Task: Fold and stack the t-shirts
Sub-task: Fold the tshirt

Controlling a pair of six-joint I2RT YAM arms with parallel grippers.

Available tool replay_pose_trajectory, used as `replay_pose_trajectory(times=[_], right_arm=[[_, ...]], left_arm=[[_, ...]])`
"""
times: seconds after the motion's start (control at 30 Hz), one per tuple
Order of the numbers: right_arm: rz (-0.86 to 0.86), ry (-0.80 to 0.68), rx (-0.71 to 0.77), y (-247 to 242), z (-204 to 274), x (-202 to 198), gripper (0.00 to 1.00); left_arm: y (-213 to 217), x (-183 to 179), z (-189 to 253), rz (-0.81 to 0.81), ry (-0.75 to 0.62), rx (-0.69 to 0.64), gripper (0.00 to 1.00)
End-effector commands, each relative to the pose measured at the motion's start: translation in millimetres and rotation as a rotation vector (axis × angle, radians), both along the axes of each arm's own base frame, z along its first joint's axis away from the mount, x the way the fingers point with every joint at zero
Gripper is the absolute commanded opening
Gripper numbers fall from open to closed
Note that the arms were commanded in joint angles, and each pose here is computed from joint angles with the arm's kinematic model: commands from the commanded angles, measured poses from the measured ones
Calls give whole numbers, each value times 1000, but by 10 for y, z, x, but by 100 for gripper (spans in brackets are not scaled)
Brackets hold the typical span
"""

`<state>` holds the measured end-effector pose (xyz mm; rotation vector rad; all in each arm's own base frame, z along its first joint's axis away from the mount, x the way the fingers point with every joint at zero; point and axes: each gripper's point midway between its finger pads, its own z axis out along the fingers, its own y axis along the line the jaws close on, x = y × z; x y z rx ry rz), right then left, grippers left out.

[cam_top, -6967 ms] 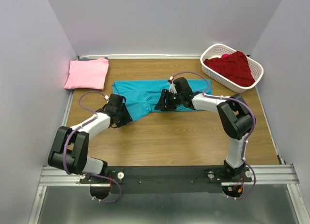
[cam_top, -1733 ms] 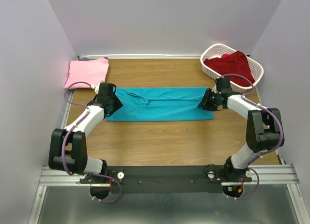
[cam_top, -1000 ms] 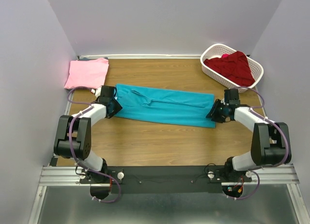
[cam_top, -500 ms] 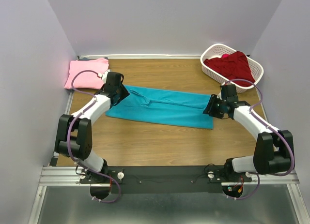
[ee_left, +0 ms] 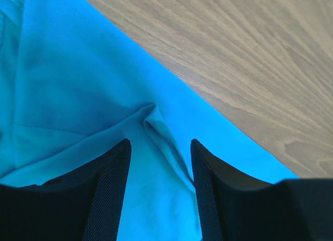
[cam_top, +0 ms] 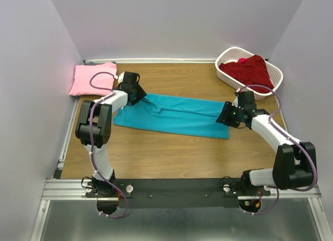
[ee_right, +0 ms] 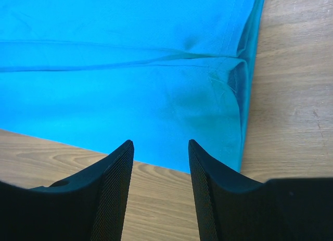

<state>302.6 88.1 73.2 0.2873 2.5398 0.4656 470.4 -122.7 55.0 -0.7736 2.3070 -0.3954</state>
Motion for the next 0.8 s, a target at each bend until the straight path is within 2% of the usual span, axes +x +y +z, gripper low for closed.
replay_pose_trajectory(times=[0.0, 0.47, 0.57, 0.77], right_arm=[[37, -5, 12, 52, 13, -68, 54], [29, -6, 3, 34, -6, -48, 55], [40, -28, -2, 38, 40, -23, 55], [98, -41, -20, 180, 55, -19, 54]], left_arm=[[-83, 134, -40, -12, 2, -28, 58], [-486, 534, 177, -109, -79, -58, 52], [-632, 448, 280, -171, -78, -105, 53], [-351, 192, 728, -61, -136, -57, 54]])
